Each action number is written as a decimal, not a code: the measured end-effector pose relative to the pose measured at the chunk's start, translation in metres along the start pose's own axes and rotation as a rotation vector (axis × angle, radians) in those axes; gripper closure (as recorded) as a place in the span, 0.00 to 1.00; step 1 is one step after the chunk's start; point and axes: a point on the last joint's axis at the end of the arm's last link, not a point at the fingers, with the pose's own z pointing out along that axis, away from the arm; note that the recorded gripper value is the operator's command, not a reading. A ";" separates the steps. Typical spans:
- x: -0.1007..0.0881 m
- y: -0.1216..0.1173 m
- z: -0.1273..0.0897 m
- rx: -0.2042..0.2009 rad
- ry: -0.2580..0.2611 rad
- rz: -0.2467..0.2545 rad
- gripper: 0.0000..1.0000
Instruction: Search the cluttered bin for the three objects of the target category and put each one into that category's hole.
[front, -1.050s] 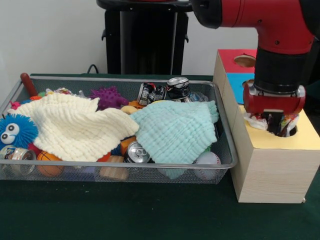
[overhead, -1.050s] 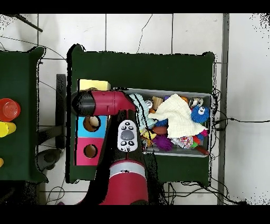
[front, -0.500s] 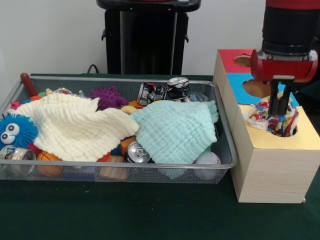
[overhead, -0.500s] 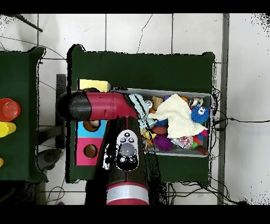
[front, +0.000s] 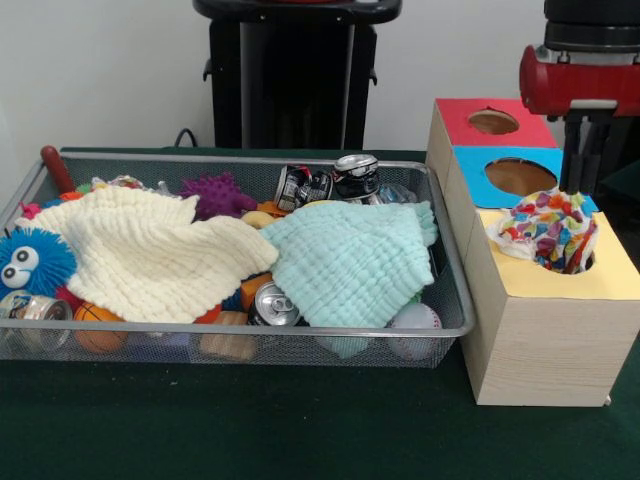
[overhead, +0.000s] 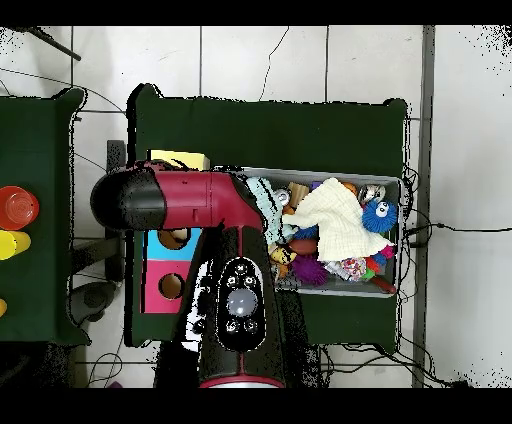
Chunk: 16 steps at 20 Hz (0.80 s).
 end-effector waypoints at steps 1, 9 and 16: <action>0.001 -0.001 -0.001 0.001 0.010 0.001 1.00; 0.014 -0.013 0.000 0.006 0.135 0.021 1.00; 0.026 -0.024 0.011 -0.001 0.224 0.040 1.00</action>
